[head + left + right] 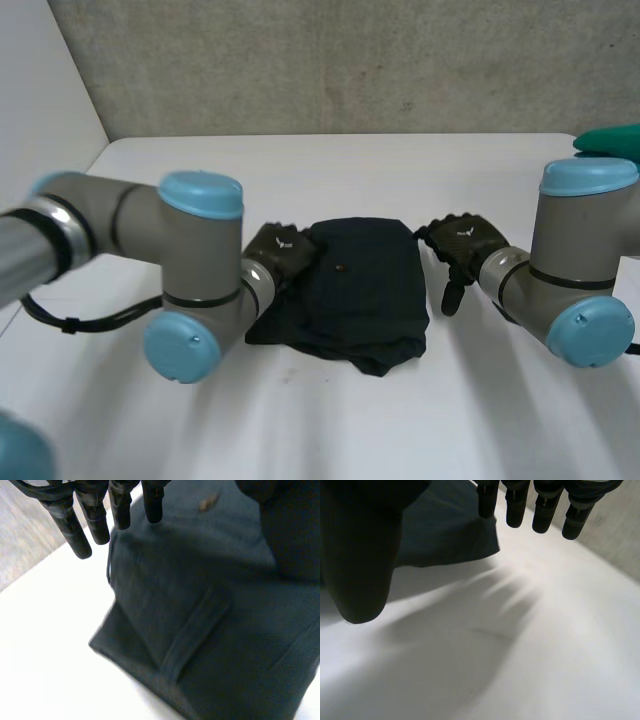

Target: Fold the laundry.

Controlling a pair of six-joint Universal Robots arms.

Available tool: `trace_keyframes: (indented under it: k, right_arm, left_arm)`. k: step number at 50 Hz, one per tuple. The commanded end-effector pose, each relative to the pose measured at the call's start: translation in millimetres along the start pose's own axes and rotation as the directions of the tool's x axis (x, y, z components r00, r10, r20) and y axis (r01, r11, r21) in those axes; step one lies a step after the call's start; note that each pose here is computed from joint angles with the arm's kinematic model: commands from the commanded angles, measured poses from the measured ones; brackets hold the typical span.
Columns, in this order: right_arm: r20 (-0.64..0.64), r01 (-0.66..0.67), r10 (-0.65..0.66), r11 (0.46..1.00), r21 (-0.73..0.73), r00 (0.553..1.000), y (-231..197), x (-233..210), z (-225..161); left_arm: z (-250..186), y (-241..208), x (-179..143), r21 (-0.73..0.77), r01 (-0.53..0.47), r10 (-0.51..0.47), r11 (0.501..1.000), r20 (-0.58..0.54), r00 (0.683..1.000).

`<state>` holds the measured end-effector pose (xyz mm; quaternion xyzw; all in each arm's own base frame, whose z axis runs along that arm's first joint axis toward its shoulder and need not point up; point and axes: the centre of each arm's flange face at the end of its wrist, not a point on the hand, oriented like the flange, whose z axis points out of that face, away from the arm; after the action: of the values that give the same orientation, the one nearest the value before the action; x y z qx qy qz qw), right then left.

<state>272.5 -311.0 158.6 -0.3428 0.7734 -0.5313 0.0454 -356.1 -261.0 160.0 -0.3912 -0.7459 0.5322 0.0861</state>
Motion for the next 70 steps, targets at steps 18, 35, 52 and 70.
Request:
trace_keyframes:
  k: [18, 35, 52, 70]
  right_arm:
    - [0.033, 0.190, -0.203, 0.954, 0.232, 0.979, 16.8, -117.9, -105.6]
    - [-0.158, 0.253, -0.211, 0.910, 0.328, 0.965, 31.9, -126.2, -19.6]
    - [-0.103, 0.202, -0.174, 0.870, 0.449, 0.979, -2.4, -108.5, 19.2]
    - [-0.305, 0.166, 0.181, 0.538, 0.827, 0.935, -175.0, 100.2, -7.0]
  left_arm:
    - [-114.4, -94.1, -14.8, 0.255, 0.271, -0.123, 0.928, -0.479, 0.869]
    - [-118.3, -77.3, 0.9, 0.237, 0.279, -0.113, 0.931, -0.539, 0.835]
    - [-112.3, -82.7, -13.4, 0.287, 0.325, -0.152, 0.901, -0.494, 0.856]
    - [-131.6, -140.1, -53.9, 0.549, 0.335, -0.162, 0.766, -0.339, 0.927]
